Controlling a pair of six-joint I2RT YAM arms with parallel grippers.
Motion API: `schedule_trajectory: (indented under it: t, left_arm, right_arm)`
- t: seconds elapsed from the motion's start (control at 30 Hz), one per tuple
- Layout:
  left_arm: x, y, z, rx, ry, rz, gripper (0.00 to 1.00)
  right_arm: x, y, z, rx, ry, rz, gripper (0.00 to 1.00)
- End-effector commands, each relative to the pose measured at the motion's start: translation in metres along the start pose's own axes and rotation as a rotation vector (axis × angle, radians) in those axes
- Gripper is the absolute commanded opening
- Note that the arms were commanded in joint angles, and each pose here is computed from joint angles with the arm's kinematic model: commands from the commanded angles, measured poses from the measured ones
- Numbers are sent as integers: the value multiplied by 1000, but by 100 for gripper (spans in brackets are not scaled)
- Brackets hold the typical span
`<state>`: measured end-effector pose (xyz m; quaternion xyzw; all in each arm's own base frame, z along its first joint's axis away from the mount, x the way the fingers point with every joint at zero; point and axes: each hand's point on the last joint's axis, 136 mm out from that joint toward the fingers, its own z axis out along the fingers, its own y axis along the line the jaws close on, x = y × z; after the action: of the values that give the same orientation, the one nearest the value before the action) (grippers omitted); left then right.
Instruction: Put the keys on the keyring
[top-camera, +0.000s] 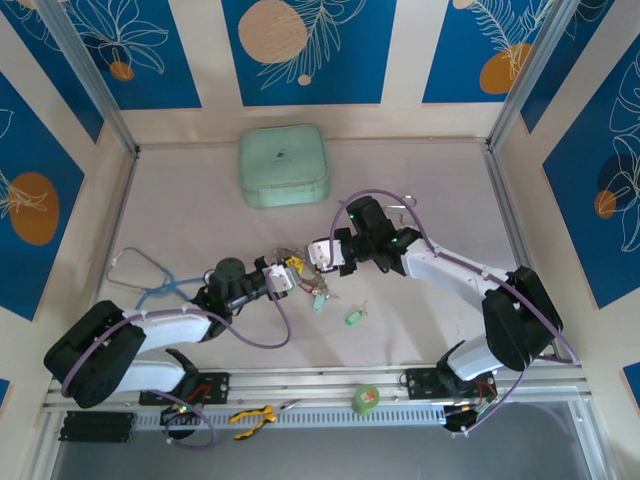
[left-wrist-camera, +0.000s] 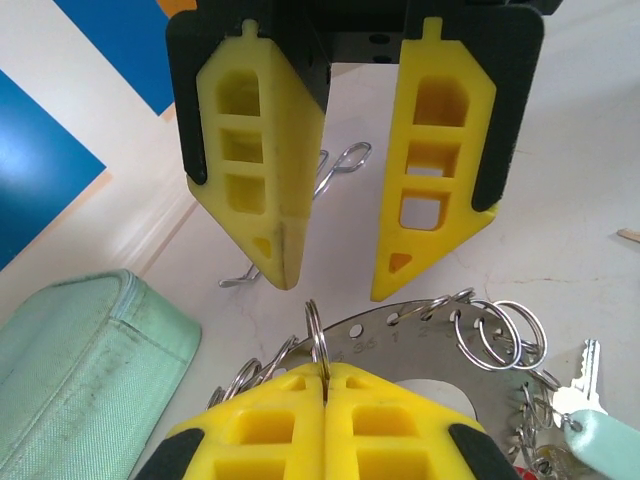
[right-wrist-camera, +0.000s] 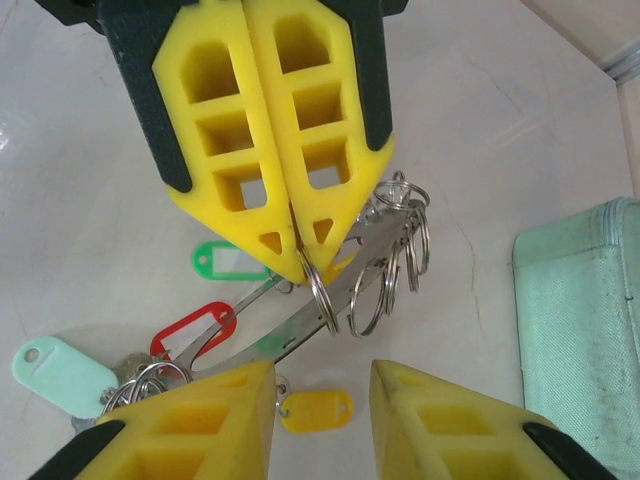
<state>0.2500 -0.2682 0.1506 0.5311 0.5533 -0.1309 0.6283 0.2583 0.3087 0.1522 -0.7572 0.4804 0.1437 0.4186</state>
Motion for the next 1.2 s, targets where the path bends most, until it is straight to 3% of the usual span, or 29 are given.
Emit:
schedule_trajectory:
  t: [0.0,0.5,0.7,0.77,0.83,0.9,1.17]
  left_arm:
    - [-19,3,2,9,-57,35,0]
    - [-22,-1,1,39,-58,36,0]
    - [-24,2,2,34,-60,35,0]
    - [-24,6,1,8,-58,31,0]
    - [-21,11,-3,-29,-47,28,16]
    - [-13,11,-8,-46,-35,13,23]
    - [-6,6,-9,-40,-64,-69,25]
  right_arm:
    - [-14,-1,-1,-26,-39,-32,31]
    - [-22,6,9,-84,-61,-44,21]
    - [-23,8,9,-99,-62,-43,0]
    - [-23,9,8,-106,-69,-28,0]
    - [-22,9,6,-109,-86,-2,0]
    - [-25,8,4,-104,-123,26,0]
    - [-34,7,2,-120,-231,93,0]
